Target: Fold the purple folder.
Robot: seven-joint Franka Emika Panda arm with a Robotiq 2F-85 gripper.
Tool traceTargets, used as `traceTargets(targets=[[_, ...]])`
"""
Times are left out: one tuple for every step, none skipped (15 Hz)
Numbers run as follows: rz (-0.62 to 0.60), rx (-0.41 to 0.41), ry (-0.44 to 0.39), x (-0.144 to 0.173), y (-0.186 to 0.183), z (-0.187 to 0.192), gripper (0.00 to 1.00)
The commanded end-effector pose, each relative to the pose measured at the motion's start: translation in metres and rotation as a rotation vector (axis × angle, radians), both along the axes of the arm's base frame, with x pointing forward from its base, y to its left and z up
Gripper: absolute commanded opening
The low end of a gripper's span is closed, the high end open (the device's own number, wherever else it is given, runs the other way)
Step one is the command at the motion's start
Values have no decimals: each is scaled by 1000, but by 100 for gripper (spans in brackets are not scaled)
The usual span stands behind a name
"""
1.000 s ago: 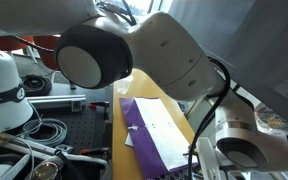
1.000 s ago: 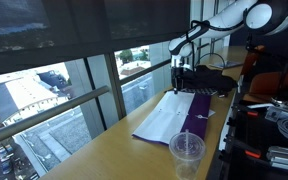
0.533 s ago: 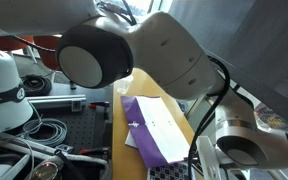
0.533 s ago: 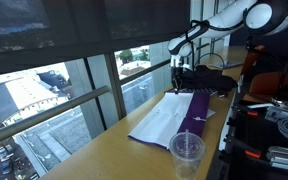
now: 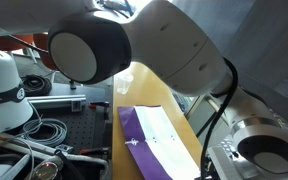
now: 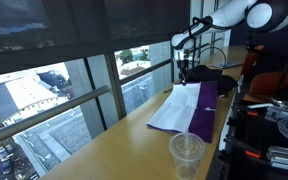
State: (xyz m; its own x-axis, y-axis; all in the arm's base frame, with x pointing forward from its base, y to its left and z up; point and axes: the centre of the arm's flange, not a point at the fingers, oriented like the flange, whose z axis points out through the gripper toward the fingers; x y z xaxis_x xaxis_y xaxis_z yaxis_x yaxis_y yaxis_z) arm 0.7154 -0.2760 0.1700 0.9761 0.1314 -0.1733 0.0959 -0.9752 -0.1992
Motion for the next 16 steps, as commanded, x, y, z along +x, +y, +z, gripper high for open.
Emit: traceTargets(targets=[[48,-111,-12,0,-33,45,0],[53,-135,-37,4,-37,59,0],[59,-150,-58,7,-38,75,0],[66,-162,-77,11,-37,90,0],[69,-168,-95,15,-29,100,0],[69,-169,-105,16,-20,106,0],[76,-171,-104,16,-10,111,0],[90,-176,-108,15,1,114,0],[107,-185,-119,15,12,117,0],[124,-217,-145,16,23,117,0],[138,-248,-159,17,32,114,0],[154,-286,-172,20,38,113,0],[175,-329,-187,22,41,116,0],[193,-365,-202,23,43,119,0],[209,-405,-215,26,45,124,0],[223,-439,-226,28,47,132,0]])
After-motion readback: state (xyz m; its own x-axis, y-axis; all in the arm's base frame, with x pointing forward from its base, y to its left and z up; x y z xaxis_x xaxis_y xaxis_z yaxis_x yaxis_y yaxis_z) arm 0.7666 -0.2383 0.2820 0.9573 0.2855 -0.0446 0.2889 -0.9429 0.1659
